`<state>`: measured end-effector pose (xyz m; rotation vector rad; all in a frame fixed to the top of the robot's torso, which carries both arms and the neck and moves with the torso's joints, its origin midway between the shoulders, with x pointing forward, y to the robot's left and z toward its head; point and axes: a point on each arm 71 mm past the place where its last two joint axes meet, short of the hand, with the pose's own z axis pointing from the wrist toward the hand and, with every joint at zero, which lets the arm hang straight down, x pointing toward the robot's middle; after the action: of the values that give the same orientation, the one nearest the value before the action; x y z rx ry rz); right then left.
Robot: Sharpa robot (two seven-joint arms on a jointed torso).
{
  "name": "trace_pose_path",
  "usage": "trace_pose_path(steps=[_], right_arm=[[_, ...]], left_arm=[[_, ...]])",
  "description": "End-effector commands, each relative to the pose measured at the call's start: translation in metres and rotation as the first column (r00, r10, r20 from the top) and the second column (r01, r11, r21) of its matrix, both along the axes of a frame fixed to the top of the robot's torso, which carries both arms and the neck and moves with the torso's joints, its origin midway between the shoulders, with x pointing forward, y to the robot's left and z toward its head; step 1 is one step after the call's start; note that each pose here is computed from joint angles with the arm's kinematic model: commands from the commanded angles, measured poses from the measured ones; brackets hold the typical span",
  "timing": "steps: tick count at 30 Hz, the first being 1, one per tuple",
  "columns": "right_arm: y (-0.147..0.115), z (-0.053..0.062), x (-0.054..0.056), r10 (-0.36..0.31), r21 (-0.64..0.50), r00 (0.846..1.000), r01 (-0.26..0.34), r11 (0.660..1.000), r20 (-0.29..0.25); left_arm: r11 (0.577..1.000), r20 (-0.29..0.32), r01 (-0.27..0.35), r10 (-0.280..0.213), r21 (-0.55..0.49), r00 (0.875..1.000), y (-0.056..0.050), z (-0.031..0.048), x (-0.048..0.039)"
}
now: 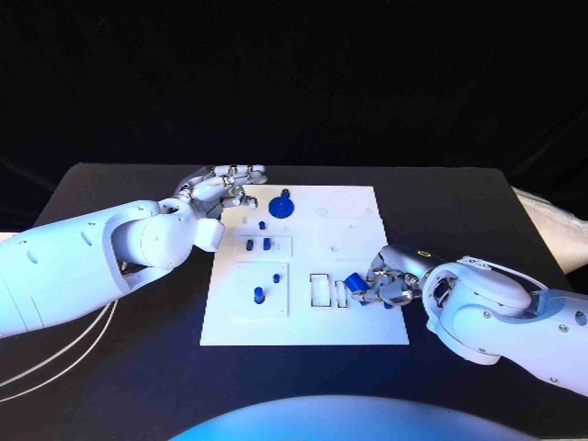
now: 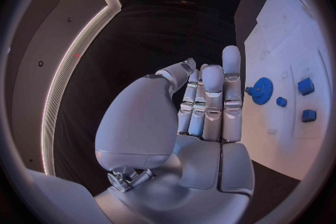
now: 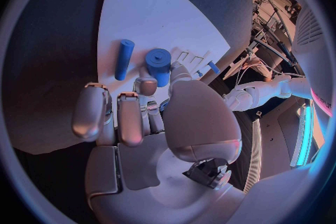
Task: Assemble the parts on the task board
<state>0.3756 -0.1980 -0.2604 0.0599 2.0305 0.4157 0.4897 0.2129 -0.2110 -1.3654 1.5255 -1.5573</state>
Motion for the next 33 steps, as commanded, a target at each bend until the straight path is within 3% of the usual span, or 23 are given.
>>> trace_pose_path(steps=[1, 8, 11, 23, 33], right_arm=[[-0.002, -0.006, -0.003, -0.017, 0.004, 1.000, 0.017, 1.000, -0.013], [-0.001, 0.008, -0.007, -0.054, 0.133, 0.996, 0.043, 0.990, 0.075], [0.001, 0.013, -0.008, -0.058, 0.170, 0.994, 0.043, 0.984, 0.087], [0.027, 0.007, -0.012, 0.019, 0.175, 1.000, -0.016, 0.984, -0.016], [0.040, 0.003, -0.011, 0.036, 0.163, 0.998, -0.029, 0.986, -0.042]], left_arm=[[1.000, 0.005, 0.016, -0.015, -0.011, 1.000, -0.002, 0.0010, -0.0005], [1.000, 0.004, 0.015, -0.015, -0.010, 1.000, -0.001, 0.0008, -0.0004], [1.000, 0.004, 0.016, -0.016, -0.010, 1.000, -0.001, 0.0008, -0.0004], [1.000, 0.004, 0.019, -0.019, -0.012, 1.000, -0.002, 0.0007, -0.0007], [1.000, 0.004, 0.021, -0.021, -0.012, 1.000, -0.003, 0.0007, -0.0007]])
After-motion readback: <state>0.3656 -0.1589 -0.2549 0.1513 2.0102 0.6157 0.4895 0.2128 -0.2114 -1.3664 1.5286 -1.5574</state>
